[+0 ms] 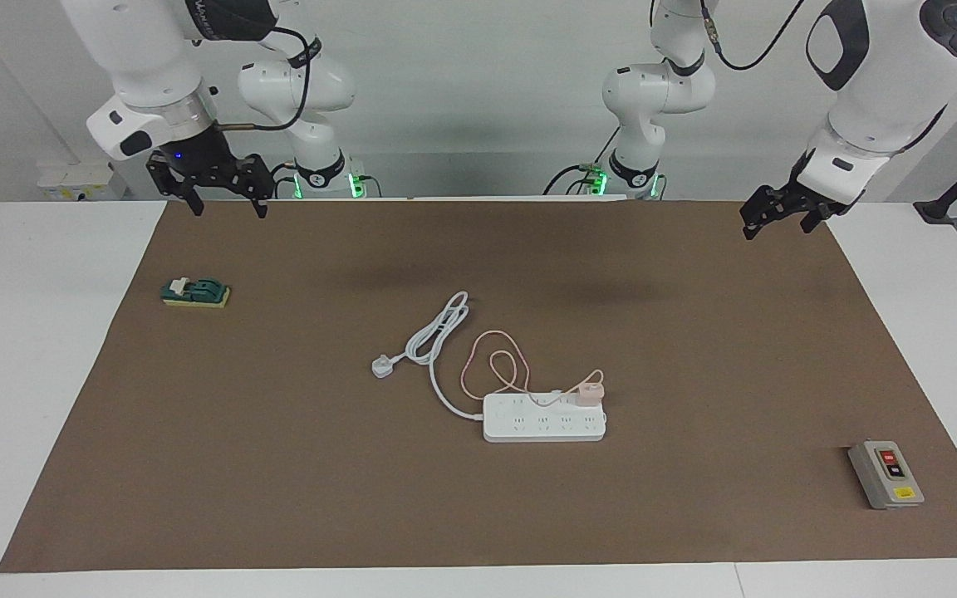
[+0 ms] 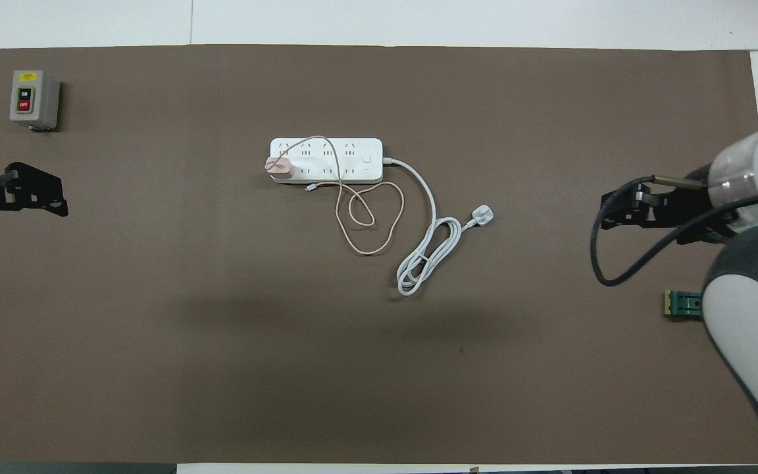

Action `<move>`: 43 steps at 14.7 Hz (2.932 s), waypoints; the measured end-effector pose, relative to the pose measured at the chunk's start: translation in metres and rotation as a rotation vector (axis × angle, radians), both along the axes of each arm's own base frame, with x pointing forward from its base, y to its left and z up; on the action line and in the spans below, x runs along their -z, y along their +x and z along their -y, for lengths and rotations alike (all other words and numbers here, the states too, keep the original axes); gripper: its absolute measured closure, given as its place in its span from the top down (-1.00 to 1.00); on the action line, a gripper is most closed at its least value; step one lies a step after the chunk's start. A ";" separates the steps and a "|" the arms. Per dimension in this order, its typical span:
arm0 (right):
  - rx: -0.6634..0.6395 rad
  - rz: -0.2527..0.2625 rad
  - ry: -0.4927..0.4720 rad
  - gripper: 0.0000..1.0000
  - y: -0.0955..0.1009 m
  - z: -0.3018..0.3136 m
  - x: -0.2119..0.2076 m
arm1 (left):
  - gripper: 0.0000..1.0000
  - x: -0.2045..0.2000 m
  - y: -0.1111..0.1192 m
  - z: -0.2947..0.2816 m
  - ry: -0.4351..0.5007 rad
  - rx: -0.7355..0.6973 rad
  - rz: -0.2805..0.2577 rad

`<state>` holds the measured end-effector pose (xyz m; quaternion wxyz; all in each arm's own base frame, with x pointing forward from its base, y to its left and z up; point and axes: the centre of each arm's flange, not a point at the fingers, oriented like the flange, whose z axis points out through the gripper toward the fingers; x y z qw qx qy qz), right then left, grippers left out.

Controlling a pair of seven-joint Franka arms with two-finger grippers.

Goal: Unplug charger and place it aside

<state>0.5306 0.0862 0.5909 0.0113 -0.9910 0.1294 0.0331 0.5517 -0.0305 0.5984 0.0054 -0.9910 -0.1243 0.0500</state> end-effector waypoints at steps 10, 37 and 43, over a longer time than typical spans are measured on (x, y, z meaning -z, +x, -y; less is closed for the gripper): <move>0.470 -0.099 0.164 1.00 0.062 -0.121 0.143 | 1.00 0.055 0.043 0.064 -0.004 -0.816 -0.006; 1.063 -0.345 0.462 0.97 0.185 -0.252 0.319 | 1.00 0.262 0.101 0.244 0.056 -1.282 0.112; 1.069 -0.349 0.458 0.97 0.185 -0.251 0.328 | 1.00 0.261 0.098 0.254 0.051 -1.283 0.115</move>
